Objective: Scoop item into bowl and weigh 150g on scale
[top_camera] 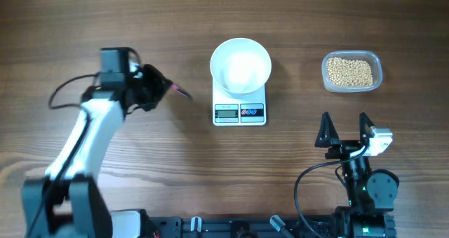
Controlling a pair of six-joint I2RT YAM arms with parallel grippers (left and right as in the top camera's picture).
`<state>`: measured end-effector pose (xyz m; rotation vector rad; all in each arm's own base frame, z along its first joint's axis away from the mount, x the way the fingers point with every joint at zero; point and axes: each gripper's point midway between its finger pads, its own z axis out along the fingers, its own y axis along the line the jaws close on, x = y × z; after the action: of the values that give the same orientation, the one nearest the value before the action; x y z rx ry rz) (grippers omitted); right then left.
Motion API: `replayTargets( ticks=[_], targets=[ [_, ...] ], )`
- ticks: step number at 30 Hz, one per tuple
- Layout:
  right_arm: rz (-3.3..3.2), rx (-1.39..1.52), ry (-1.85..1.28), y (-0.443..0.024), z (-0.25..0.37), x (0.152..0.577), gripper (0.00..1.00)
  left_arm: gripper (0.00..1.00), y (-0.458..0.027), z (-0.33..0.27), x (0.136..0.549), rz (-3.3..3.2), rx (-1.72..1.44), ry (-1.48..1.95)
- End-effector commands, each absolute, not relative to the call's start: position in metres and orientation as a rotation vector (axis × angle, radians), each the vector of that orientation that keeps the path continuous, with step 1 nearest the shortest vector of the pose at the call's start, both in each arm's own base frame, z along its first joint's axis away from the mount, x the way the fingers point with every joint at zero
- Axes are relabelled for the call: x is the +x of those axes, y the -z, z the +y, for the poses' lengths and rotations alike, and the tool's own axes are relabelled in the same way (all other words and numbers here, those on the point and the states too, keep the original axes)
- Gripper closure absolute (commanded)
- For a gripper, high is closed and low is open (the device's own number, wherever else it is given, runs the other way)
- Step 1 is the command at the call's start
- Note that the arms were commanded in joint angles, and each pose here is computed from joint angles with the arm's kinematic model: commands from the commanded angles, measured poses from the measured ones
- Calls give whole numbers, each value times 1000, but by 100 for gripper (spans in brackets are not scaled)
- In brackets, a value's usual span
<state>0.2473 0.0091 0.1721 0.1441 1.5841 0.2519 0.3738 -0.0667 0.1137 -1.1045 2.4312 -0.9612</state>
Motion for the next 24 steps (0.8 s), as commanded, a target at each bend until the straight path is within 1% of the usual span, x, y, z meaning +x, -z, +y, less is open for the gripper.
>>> replayTargets(
  ticks=[1, 4, 5, 7, 10, 11, 13, 15, 17, 19, 21, 22, 24],
  targets=[
    [1573, 201, -212, -172, -1, 248, 0, 96, -170, -56, 370, 2292, -1028, 1131],
    [1558, 213, -235, -176, 0, 248, 0, 96, -202, -48, 363, 2210, -976, 1217],
    [1542, 247, -304, -179, 3, 247, 0, 96, -212, -46, 360, 2187, -956, 1245],
    [1551, 365, -595, -177, 23, 246, 0, 96, -231, -46, 352, 2146, -916, 1306],
    [1481, 705, -936, -178, 24, 246, 0, 96, -253, -56, 340, 2116, -868, 1428],
    [1428, 721, -999, -189, 25, 245, 0, 96, -258, -59, 336, 2115, -849, 1462],
    [1331, 635, -1037, -219, 28, 241, 0, 96, -262, -64, 333, 2118, -821, 1500],
    [1152, 531, -1036, -265, 23, 229, 0, 96, -265, -67, 331, 2118, -799, 1527],
    [1056, 565, -1035, -288, 12, 223, 0, 96, -275, -70, 333, 2090, -774, 1574],
    [1022, 603, -1021, -305, 4, 223, 0, 96, -309, -75, 339, 1996, -632, 1664],
    [1038, 584, -978, -319, 4, 227, 0, 96, -335, -77, 344, 1915, -514, 1676],
    [1065, 538, -936, -329, 7, 230, 0, 96, -350, -78, 346, 1865, -451, 1671],
    [1144, 357, -808, -355, 21, 239, 0, 96, -371, -78, 349, 1786, -382, 1651]
  ],
)
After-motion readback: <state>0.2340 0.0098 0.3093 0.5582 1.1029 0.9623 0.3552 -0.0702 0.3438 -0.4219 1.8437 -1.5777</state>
